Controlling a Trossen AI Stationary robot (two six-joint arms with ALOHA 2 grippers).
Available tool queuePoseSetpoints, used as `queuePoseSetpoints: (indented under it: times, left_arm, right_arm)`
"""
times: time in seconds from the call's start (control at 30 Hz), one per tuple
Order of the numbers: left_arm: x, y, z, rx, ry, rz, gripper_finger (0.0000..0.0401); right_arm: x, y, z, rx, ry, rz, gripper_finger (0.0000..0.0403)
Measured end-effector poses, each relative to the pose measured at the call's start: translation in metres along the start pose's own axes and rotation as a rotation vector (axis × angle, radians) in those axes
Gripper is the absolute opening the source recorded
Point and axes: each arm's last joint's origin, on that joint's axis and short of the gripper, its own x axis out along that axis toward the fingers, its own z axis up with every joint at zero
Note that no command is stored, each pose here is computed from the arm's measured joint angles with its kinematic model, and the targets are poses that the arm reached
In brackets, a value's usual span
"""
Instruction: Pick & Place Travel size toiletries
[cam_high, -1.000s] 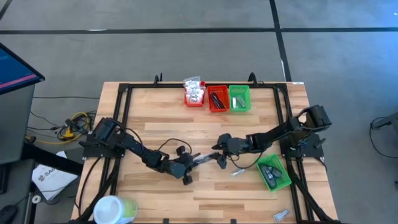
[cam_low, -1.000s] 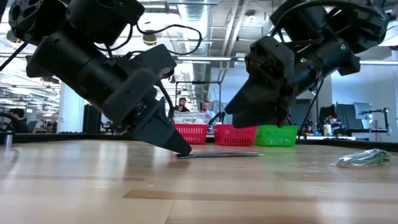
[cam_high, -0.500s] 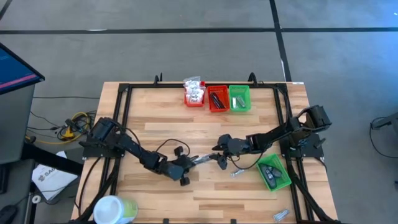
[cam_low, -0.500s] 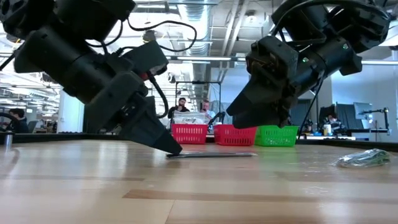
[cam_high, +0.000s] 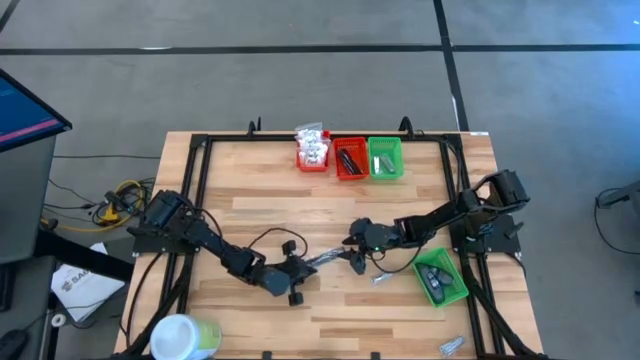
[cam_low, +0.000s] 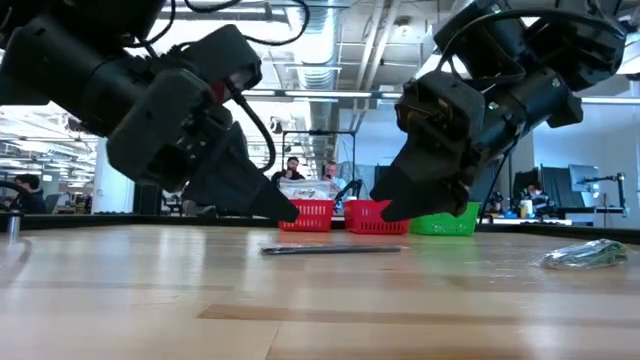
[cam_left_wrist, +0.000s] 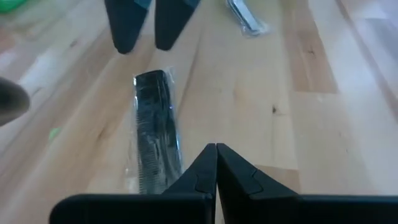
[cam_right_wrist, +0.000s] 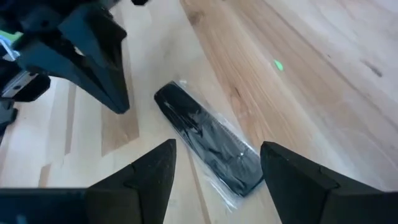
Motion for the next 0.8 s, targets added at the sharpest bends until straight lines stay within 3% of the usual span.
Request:
queuePoseSetpoints:
  times: [0.27, 0.8]
  left_arm:
    - [0.001, 0.002, 0.000, -0.020, 0.015, -0.010, 0.0000]
    - [0.000, 0.020, -0.024, -0.127, 0.083, 0.016, 0.0000]
  right_arm:
    - [0.000, 0.001, 0.001, -0.087, -0.005, 0.003, 0.0225]
    - [0.000, 0.000, 0.003, -0.078, -0.012, 0.012, 0.0225]
